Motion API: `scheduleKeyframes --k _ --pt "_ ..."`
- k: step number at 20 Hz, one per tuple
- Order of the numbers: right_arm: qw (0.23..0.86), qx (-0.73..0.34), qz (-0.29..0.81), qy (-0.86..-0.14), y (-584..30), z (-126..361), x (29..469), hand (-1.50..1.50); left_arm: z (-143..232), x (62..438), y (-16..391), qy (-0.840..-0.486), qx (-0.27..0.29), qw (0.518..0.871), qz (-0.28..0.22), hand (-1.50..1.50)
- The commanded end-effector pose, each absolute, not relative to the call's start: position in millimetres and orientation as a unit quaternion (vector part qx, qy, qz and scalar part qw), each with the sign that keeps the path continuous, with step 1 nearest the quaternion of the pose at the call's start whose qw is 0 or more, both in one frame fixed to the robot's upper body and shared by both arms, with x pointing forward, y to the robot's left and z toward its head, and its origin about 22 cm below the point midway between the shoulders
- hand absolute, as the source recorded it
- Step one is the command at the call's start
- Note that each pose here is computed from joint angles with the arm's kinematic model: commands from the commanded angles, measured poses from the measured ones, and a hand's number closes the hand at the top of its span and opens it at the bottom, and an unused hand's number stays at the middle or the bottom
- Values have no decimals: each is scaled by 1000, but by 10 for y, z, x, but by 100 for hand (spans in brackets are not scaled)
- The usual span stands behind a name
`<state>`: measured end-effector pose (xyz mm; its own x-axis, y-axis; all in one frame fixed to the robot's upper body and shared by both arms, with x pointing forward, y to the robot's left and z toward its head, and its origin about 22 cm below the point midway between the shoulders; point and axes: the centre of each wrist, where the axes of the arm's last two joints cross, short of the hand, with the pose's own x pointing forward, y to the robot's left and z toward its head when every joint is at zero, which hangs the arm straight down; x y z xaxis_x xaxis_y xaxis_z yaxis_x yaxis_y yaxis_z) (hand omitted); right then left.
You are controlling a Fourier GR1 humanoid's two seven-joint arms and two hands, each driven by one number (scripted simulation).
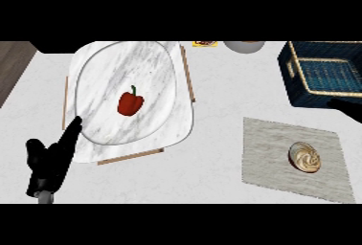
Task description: Pick the cupcake from the placemat and place it in the basket
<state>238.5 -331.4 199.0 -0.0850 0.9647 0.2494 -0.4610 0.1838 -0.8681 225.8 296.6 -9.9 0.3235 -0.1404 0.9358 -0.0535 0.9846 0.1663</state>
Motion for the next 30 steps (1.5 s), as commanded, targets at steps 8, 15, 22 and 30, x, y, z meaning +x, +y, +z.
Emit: scheduleKeyframes --k 8,15,22,30 --pt "621 -276 572 -460 -3458 1520 2376 -150 -537 1913 3022 -485 67 872 -8 0" --pt "618 -281 572 -462 -3296 1200 2379 -150 -491 1970 2863 -493 72 867 -14 0" --pt "613 -275 575 -466 -3249 1046 2456 -150 -566 1971 2914 -486 73 871 -16 0" --pt "624 -286 595 -419 -3180 744 2532 -150 -551 1927 2975 -486 68 871 -19 0"
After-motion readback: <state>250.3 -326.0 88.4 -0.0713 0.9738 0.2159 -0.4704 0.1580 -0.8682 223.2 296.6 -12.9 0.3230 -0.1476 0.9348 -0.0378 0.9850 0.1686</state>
